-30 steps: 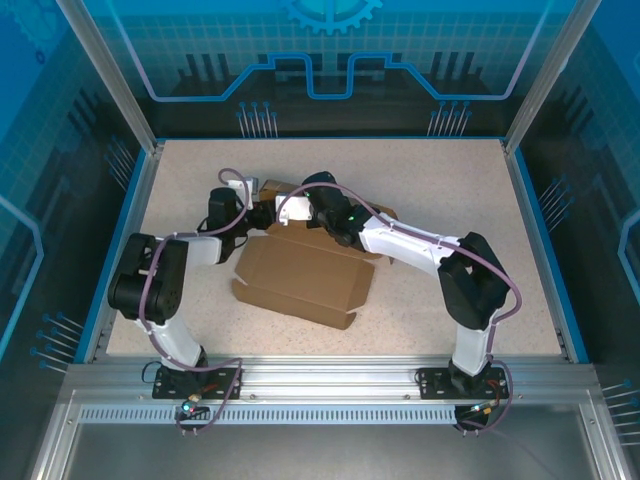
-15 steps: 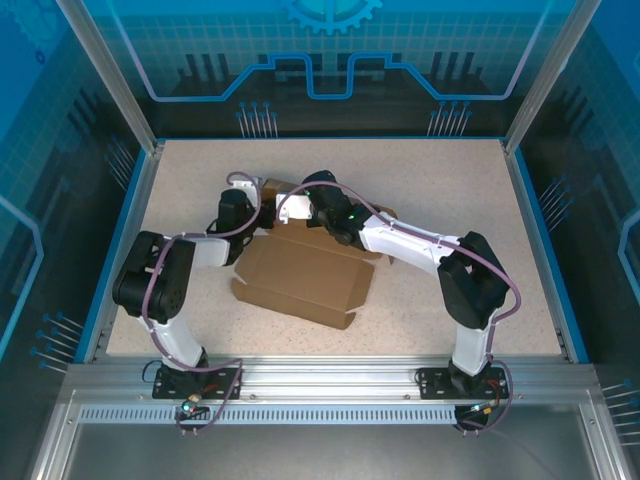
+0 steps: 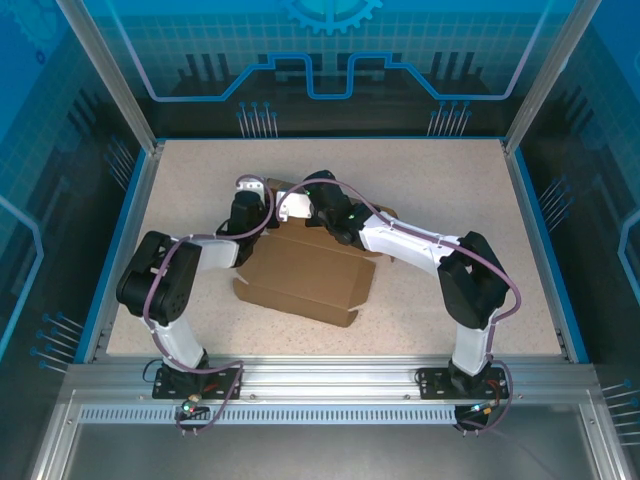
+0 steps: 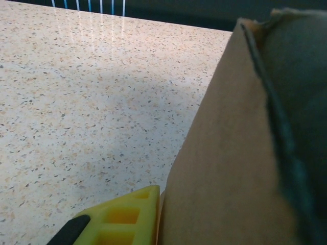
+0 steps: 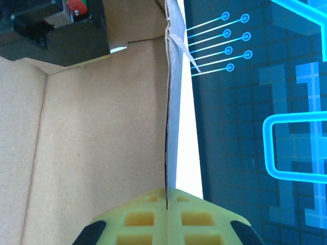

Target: Fold the paper box

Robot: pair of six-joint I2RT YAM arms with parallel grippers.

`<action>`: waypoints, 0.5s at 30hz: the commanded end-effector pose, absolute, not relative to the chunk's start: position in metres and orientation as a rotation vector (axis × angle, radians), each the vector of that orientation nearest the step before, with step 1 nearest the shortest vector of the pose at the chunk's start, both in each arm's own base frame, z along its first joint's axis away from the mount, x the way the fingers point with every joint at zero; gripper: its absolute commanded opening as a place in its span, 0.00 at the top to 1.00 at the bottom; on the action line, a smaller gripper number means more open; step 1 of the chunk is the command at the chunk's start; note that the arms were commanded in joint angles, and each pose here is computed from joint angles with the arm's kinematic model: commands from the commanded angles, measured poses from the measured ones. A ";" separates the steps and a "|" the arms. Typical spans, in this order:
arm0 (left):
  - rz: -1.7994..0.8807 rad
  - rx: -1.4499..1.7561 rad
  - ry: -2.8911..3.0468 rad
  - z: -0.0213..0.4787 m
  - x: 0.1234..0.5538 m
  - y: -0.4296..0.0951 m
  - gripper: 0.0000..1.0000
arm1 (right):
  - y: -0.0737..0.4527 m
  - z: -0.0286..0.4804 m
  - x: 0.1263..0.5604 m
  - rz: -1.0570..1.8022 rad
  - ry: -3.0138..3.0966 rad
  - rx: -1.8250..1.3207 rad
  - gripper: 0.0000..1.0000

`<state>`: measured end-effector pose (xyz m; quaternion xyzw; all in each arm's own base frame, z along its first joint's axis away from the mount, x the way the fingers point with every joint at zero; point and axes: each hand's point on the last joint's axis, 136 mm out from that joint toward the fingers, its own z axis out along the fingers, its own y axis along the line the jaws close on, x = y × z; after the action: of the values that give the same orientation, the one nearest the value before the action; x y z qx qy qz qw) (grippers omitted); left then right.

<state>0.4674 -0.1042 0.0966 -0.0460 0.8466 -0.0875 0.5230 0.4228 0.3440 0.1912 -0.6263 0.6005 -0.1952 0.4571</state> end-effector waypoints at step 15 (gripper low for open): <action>-0.218 -0.163 2.022 0.100 0.475 -0.099 0.79 | 0.342 0.176 0.418 -0.436 1.577 -1.553 1.00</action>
<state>0.4708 -0.1063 0.0980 -0.0507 0.8530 -0.0769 0.5137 0.4230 0.3418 0.1913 -0.6092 0.6205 -0.1866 0.4572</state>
